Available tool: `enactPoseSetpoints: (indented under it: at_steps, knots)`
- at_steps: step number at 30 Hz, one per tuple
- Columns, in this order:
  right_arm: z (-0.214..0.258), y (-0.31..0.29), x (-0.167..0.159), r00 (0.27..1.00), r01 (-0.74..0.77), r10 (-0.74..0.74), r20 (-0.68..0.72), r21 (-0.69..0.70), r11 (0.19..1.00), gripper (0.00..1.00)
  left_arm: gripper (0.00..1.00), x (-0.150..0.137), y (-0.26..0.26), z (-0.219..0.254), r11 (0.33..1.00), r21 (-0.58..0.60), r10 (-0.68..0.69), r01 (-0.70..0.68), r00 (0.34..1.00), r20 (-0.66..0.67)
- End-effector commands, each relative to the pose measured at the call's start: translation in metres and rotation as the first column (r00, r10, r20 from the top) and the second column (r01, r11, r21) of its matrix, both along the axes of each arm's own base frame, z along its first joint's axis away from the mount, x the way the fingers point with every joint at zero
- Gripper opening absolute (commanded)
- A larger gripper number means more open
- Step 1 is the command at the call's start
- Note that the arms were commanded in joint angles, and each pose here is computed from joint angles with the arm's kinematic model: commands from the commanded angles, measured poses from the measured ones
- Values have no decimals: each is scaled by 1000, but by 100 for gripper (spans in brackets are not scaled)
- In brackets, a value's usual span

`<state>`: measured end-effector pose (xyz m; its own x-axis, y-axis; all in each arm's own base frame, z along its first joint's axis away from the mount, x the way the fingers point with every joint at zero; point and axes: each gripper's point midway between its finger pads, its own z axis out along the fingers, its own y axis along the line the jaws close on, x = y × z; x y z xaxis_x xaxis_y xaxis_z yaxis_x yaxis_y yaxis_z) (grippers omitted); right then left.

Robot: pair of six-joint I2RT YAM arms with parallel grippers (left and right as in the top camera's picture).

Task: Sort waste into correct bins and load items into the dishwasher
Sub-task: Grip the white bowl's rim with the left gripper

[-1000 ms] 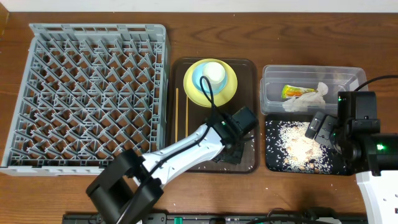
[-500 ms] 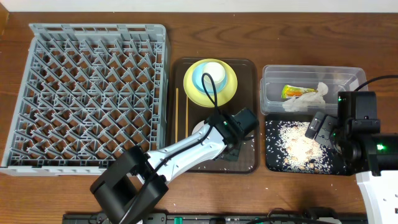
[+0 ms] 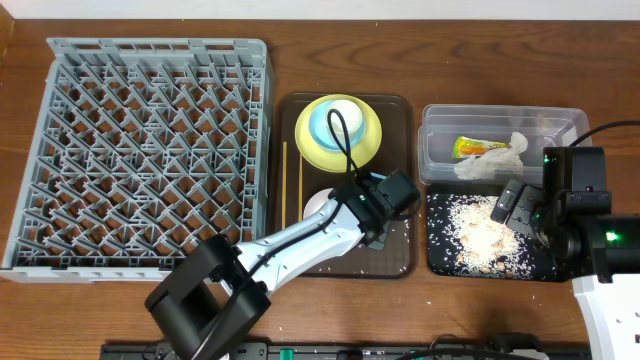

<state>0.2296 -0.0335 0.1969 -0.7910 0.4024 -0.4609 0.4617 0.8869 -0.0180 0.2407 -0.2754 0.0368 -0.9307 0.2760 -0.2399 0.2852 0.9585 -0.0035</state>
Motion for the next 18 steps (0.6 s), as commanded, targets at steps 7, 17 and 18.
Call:
enactPoseSetpoints:
  at_steps: [7, 17, 18]
  knots:
    - [2, -3, 0, 1000, 8, -8, 3, -8, 1000, 99, 31, 4, 7, -9, 998, 58, -10, 8, 1000, 21]
    - [2, -3, 0, 1000, 8, -8, 3, -8, 1000, 99, 27, -5, 3, -19, 995, 90, -41, 39, 999, 13]
    - [2, -3, 0, 1000, 8, -8, 3, -8, 1000, 99, 25, -5, 4, -20, 995, 92, -41, 40, 999, 12]
